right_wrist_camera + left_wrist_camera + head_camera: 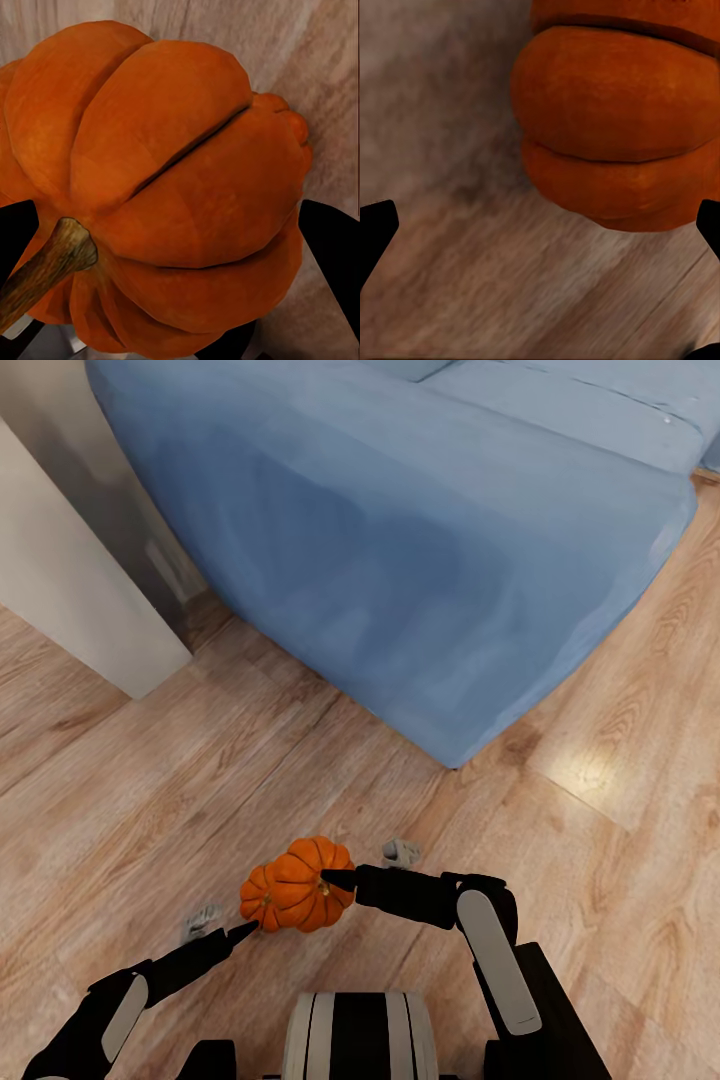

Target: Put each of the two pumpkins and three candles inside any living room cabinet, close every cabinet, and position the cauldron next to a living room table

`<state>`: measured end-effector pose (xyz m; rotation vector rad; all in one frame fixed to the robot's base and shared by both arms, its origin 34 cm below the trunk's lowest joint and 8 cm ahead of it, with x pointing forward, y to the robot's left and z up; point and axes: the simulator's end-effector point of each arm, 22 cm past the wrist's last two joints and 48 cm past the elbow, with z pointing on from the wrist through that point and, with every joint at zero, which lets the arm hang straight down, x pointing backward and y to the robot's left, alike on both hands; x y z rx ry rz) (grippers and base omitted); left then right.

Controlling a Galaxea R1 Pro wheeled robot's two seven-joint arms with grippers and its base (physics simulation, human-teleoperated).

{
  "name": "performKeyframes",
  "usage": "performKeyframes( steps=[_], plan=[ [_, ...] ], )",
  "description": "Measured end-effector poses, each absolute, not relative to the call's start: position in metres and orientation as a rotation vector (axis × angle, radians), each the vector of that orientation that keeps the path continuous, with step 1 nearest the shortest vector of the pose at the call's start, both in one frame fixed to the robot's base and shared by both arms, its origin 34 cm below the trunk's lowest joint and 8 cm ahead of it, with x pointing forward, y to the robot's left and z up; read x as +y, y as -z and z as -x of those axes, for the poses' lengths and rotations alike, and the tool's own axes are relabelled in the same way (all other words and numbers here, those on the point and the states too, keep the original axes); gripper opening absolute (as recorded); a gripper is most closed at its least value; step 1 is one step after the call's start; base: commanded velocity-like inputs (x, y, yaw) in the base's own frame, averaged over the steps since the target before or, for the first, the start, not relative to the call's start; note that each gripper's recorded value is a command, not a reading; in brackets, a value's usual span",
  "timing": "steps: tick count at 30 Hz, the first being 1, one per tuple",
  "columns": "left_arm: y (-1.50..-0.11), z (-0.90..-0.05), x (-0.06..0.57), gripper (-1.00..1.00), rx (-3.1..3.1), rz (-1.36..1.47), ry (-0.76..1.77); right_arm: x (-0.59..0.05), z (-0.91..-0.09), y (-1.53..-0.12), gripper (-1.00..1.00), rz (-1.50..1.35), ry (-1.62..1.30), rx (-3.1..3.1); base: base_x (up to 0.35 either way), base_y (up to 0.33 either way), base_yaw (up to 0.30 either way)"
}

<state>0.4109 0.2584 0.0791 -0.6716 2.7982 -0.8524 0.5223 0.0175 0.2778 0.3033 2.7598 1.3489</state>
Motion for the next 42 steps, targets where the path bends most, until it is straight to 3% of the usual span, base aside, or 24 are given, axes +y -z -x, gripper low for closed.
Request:
performKeyframes(
  steps=[42],
  plan=[
    [-0.091,-0.423,0.233,1.00,2.722,0.513,0.963,0.019,-0.522,-0.279,-1.00,-0.307,-1.357,2.757,0.012,0.009,0.000]
  ],
)
